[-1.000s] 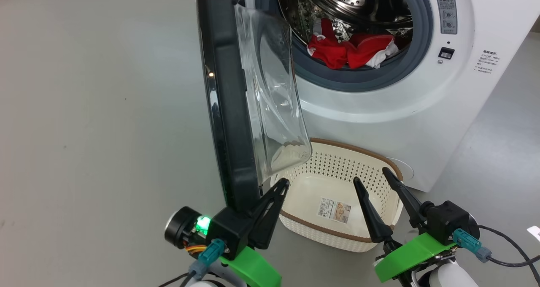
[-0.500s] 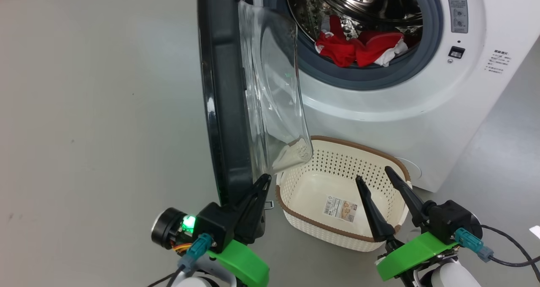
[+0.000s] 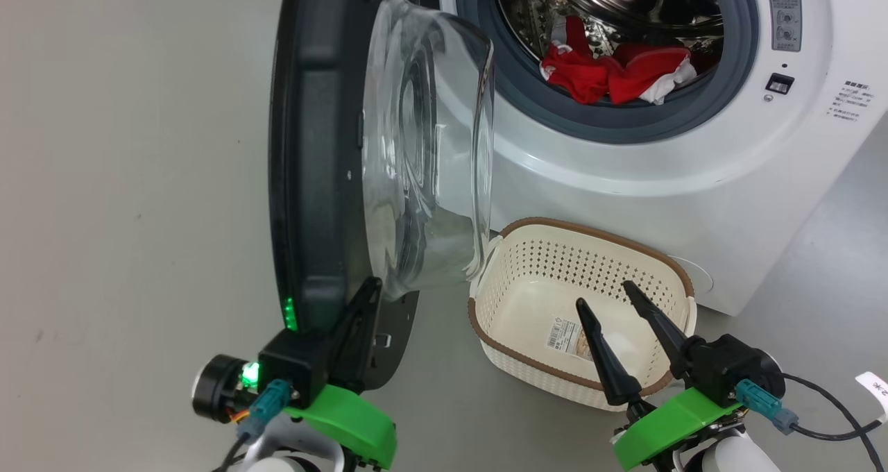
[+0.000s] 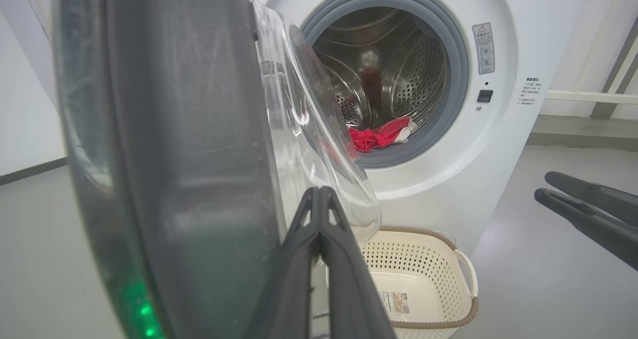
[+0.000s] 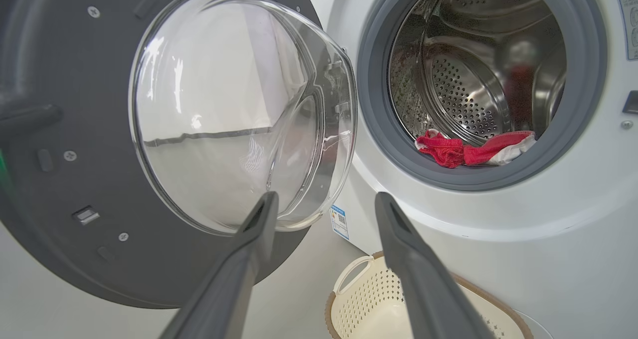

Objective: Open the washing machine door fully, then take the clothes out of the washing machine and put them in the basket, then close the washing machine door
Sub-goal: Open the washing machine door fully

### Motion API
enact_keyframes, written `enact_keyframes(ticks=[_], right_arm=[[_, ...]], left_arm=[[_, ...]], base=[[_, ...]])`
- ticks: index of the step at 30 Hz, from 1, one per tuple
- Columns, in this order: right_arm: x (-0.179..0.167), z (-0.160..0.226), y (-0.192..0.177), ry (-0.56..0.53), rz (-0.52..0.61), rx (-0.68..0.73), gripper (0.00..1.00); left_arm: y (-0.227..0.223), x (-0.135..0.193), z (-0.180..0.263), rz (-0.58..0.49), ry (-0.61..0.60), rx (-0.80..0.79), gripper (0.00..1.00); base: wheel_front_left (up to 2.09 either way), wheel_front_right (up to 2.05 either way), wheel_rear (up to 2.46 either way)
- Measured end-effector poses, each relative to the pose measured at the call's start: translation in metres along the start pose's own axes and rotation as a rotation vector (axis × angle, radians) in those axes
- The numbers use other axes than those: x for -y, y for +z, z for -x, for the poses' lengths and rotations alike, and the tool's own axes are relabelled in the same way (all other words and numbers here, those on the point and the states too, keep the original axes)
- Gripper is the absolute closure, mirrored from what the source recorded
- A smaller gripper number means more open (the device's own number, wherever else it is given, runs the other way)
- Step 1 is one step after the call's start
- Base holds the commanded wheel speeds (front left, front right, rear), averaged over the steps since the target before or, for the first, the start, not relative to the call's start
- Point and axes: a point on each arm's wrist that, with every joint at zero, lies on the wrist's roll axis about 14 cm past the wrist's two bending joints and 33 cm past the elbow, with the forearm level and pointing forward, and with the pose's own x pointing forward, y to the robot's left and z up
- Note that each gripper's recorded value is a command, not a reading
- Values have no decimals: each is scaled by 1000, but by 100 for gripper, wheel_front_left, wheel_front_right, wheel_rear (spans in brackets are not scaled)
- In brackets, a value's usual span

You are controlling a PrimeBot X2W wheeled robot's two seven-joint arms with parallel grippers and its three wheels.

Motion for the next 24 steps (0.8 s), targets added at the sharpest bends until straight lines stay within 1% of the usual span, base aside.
enact_keyframes(ticks=[18,24], right_arm=[[-1,0,-21,19,17,-58,0],[2,-1,-30,19,22,-77,0]], left_arm=[[-2,-78,11,30,275,16,100],[-3,-97,12,44,344,29,100]], base=[[0,0,0],[0,0,0]])
